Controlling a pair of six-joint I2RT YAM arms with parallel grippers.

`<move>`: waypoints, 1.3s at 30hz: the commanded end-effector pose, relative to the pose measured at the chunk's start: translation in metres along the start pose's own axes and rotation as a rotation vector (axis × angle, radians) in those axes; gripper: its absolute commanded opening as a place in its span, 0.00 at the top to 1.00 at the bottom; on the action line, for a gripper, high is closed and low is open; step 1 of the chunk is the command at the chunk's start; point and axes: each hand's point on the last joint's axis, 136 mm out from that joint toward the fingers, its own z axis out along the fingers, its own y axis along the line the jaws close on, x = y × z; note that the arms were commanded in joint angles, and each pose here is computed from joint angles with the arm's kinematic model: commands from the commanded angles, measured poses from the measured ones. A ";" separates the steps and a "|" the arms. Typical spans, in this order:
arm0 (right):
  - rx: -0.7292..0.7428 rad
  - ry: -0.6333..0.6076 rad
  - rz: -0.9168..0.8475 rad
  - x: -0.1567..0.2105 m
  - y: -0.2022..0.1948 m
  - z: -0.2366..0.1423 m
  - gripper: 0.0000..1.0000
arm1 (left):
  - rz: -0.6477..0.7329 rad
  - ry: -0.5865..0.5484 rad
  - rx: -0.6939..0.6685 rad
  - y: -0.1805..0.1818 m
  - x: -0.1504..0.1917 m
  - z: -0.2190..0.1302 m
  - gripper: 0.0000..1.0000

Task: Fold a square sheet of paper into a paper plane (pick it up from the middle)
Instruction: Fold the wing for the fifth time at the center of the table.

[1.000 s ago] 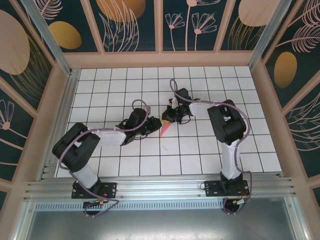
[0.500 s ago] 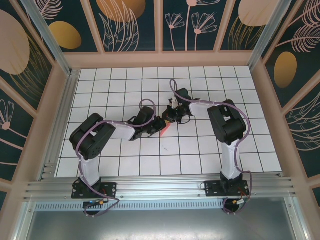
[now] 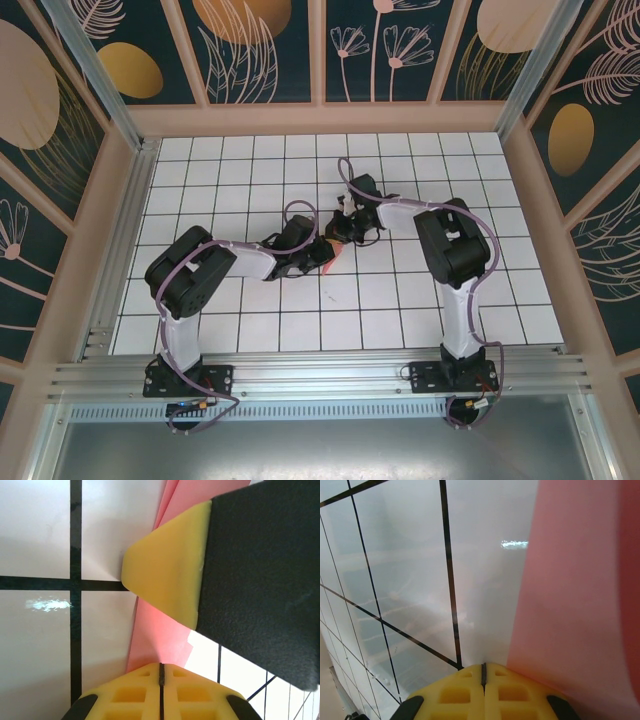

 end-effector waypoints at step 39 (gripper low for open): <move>-0.079 -0.227 -0.185 -0.073 0.033 -0.060 0.95 | 0.001 0.170 -0.211 0.067 0.053 0.005 0.95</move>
